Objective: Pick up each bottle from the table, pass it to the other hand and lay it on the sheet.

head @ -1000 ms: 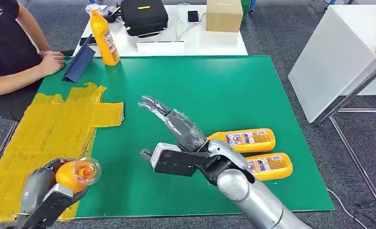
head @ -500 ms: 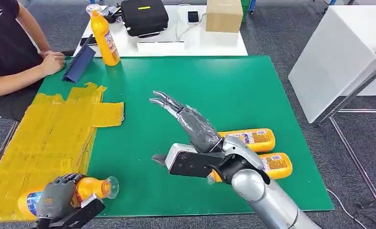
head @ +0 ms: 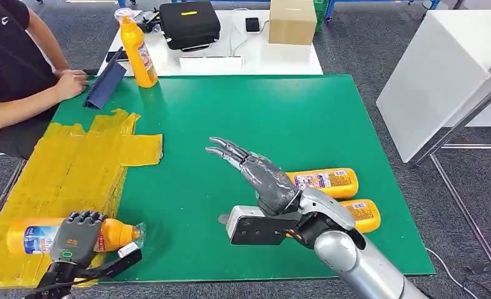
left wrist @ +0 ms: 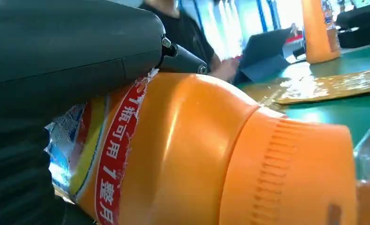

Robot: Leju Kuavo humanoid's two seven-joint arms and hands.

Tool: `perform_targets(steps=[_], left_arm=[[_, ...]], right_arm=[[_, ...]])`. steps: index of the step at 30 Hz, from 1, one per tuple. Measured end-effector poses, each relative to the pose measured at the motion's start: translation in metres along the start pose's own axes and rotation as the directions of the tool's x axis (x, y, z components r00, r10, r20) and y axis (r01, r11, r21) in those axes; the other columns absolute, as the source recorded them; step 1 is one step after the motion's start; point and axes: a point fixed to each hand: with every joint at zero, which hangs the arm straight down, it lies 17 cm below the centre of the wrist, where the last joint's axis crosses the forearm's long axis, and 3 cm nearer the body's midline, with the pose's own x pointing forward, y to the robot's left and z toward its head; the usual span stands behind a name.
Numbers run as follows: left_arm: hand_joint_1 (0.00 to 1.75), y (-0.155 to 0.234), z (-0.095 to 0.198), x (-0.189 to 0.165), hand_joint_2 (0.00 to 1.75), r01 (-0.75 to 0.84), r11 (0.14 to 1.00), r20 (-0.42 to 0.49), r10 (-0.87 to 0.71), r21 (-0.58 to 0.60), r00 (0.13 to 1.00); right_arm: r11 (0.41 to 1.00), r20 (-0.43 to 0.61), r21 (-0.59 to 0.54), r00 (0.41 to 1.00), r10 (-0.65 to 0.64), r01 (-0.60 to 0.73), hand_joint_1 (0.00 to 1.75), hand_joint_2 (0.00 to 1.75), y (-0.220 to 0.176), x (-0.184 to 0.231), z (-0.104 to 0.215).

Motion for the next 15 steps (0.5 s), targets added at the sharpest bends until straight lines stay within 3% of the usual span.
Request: perform_targets(steps=[5, 6, 7, 8, 9, 15], left_arm=[[1.73, -0.007, -0.009, -0.008, 1.75, 0.031, 0.999, 0.004, -0.031, -0.02, 1.0], [0.12, -0.009, -0.009, -0.008, 1.75, 0.032, 0.999, 0.003, -0.032, -0.027, 0.999], [0.0, -0.012, -0.009, -0.009, 1.75, 0.035, 0.998, 0.001, -0.035, -0.044, 0.999], [0.0, -0.016, -0.008, -0.009, 1.75, 0.037, 0.997, 0.0, -0.037, -0.063, 0.999], [0.0, -0.019, -0.007, -0.01, 0.0, 0.038, 0.996, 0.001, -0.038, -0.083, 0.999], [0.0, -0.035, -0.006, -0.014, 0.0, 0.01, 0.982, 0.008, -0.009, -0.188, 1.0]], right_arm=[[1.0, -0.015, 0.008, 1.0, 0.011, -0.011, 0.0, 1.75, 0.003, -0.006, 0.008], [1.0, -0.018, 0.01, 1.0, 0.015, -0.015, 0.0, 1.75, 0.004, -0.007, 0.011], [1.0, -0.023, 0.011, 1.0, 0.021, -0.021, 0.0, 1.75, 0.004, -0.009, 0.014], [1.0, -0.028, 0.012, 0.999, 0.026, -0.026, 0.0, 1.75, 0.005, -0.011, 0.017], [0.999, -0.033, 0.013, 0.999, 0.031, -0.031, 0.0, 1.75, 0.004, -0.014, 0.021], [0.998, -0.067, -0.008, 0.996, 0.063, -0.063, 0.0, 1.75, -0.007, -0.028, 0.046]])
